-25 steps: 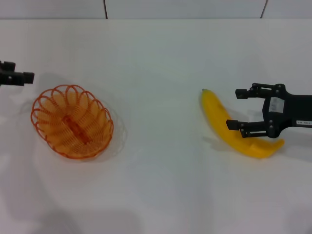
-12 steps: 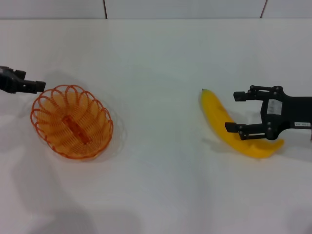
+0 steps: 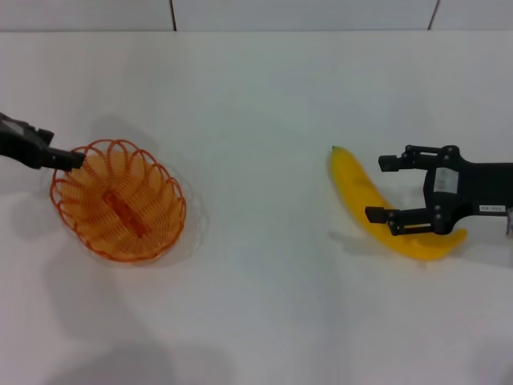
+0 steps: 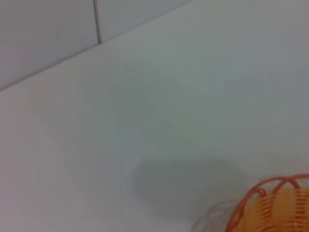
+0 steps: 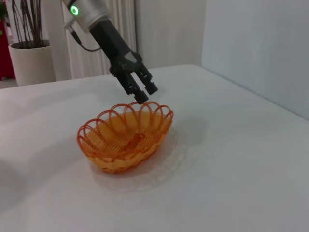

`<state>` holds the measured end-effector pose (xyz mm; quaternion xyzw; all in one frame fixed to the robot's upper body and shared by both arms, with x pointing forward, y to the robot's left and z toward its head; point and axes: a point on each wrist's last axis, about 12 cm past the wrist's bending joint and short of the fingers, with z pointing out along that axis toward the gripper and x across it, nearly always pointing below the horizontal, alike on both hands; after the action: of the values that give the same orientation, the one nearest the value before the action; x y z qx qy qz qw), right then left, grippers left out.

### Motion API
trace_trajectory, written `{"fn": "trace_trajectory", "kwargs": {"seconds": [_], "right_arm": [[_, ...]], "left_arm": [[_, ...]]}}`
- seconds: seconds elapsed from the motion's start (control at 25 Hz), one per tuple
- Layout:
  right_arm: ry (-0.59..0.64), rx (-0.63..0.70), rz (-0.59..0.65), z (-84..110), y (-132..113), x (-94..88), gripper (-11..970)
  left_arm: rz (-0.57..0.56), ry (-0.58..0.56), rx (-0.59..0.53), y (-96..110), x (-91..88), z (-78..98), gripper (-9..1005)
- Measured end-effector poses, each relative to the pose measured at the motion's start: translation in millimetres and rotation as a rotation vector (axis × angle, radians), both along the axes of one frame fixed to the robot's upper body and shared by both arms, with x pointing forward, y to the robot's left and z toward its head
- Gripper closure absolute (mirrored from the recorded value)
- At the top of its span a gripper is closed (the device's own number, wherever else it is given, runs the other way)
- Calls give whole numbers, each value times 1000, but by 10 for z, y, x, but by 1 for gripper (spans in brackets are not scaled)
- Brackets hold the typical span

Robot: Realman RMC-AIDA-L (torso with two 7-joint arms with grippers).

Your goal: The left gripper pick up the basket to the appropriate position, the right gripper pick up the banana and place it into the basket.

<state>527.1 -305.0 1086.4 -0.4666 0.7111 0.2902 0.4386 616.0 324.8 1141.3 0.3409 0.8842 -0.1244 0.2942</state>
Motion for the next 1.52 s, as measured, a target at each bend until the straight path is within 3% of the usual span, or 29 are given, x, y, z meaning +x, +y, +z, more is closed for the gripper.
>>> {"fn": "trace_trajectory", "kwargs": {"seconds": [0.76,1.52], "right_arm": [[13,-6,16,-28,50,22,109],[26,-18,-5,-65,53,58,109]], "left_arm": [[-18,-24,37,-169,26,-243,298],[-12,-41,40,-183,30,-307,329]]}}
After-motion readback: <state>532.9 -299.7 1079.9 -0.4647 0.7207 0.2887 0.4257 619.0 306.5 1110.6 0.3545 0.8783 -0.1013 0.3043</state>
